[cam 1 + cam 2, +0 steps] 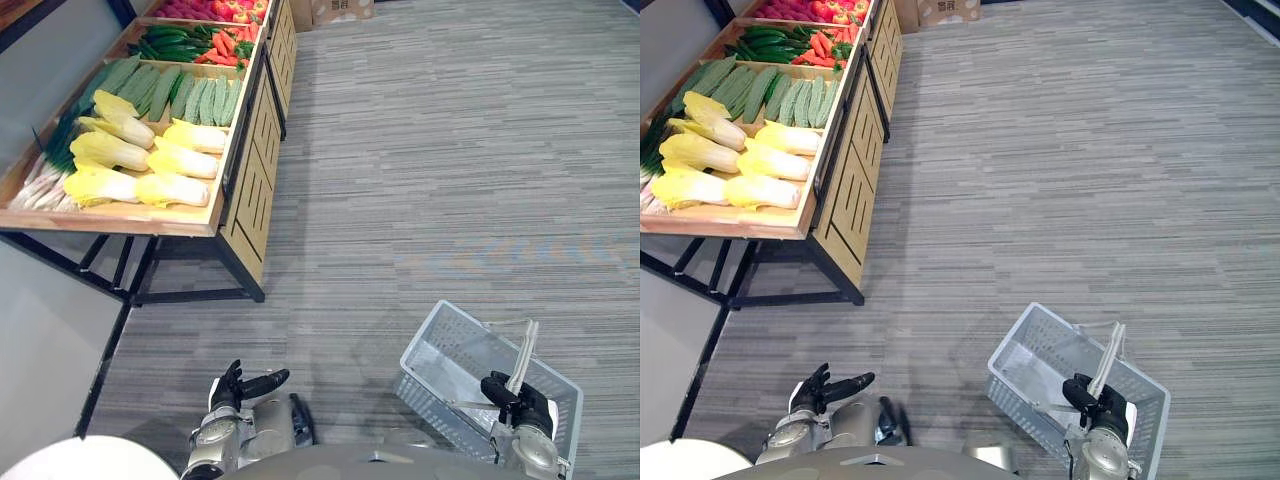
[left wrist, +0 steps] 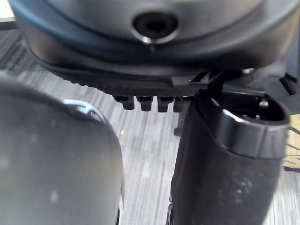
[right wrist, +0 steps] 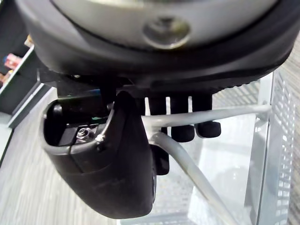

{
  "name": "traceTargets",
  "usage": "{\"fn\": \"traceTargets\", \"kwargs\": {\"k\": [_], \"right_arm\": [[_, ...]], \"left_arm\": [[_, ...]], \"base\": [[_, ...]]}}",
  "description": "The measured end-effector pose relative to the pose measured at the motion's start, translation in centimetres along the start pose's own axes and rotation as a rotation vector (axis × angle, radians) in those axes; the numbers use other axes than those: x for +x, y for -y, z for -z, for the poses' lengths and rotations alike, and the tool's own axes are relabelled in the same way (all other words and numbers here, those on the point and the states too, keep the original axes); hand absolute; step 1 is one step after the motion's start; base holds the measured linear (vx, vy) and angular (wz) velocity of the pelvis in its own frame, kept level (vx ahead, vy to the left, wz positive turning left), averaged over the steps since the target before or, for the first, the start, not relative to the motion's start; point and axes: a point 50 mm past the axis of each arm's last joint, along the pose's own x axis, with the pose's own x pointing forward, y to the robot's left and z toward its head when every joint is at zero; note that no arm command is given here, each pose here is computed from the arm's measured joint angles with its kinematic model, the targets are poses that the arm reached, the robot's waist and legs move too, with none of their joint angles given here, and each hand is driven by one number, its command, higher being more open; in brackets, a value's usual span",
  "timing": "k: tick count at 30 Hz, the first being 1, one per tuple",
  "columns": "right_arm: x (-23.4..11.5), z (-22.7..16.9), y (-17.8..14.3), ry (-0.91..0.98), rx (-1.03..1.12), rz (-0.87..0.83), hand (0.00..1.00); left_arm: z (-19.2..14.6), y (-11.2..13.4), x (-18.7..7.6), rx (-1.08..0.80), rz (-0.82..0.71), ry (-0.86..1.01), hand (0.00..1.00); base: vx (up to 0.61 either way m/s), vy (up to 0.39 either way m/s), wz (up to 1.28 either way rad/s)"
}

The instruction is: Pick vegetable in the basket

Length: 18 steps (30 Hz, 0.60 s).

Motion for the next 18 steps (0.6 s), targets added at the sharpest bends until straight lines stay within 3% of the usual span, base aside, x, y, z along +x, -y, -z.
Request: {"fn": "traceTargets", "kwargs": {"k": [4, 11, 18], "right_arm": [[-0.5, 0.9, -3.1, -0.040, 0.000, -0.128, 0.00], [-0.2, 0.6, -3.5, -0.035, -0.044, -0.163, 0.00], [-0.3, 2.4, -3.4, -0.138, 0.070, -0.165, 0.00]], "left_arm": [[-0.9, -0.8, 0.4, -0.008, -0.022, 0.014, 1.00], [0.2, -0.8, 0.3, 0.019, -0.019, -0.032, 1.00], [0.6, -1.1, 0.2, 0.071, -0.005, -0.047, 1.00]], "base": [[0.25, 0.142, -0.31], [0.15, 0.121, -0.64], [0.10, 0.139, -0.30]]}}
